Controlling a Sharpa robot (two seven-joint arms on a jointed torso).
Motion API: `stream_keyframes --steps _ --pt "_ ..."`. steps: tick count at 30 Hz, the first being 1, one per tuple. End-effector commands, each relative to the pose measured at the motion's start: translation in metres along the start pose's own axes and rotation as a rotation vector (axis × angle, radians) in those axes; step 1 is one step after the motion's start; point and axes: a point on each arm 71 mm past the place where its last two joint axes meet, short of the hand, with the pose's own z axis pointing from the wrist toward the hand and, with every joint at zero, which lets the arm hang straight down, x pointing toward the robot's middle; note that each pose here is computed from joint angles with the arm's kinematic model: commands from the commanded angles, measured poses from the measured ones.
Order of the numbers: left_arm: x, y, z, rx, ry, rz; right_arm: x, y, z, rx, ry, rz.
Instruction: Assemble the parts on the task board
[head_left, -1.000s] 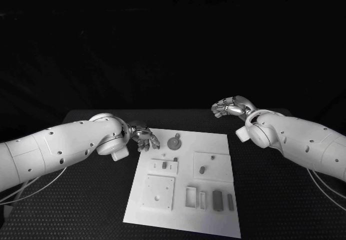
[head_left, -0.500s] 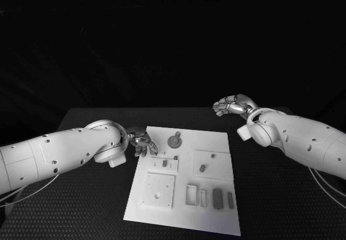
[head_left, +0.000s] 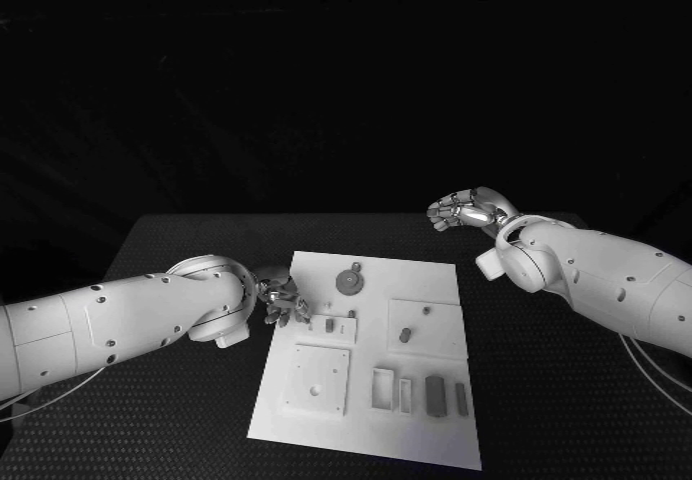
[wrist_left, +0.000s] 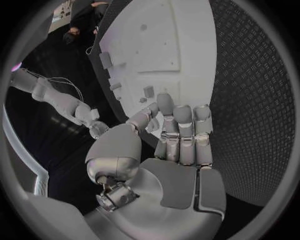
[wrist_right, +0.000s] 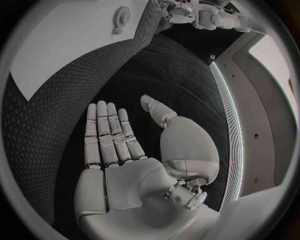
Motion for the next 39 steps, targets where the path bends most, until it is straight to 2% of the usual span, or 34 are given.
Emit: stream_keyframes --steps 1,4,10,29,39 --pt "0.004 0.0001 0.0014 -0.001 -0.021 0.028 0.0008 0.0006 -0.0001 -0.007 0.009 -0.001" --pt "0.0078 0.0007 0.0025 -0.001 -0.018 0.029 0.001 0.0008 -0.0001 -0.008 0.01 -0.001" --pt "0.0075 0.0012 0.003 -0.004 -0.026 0.042 0.0007 0.0007 -0.0001 -0.007 0.008 -0.001" --pt "0.0107 -0.0056 0.0042 0.011 -0.02 0.055 0.0018 0.0011 0.0005 -0.009 0.01 -0.001" --pt "0.0133 -0.0067 0.0049 0.009 0.001 0.063 0.0019 0.0012 0.0005 -0.009 0.01 -0.001"
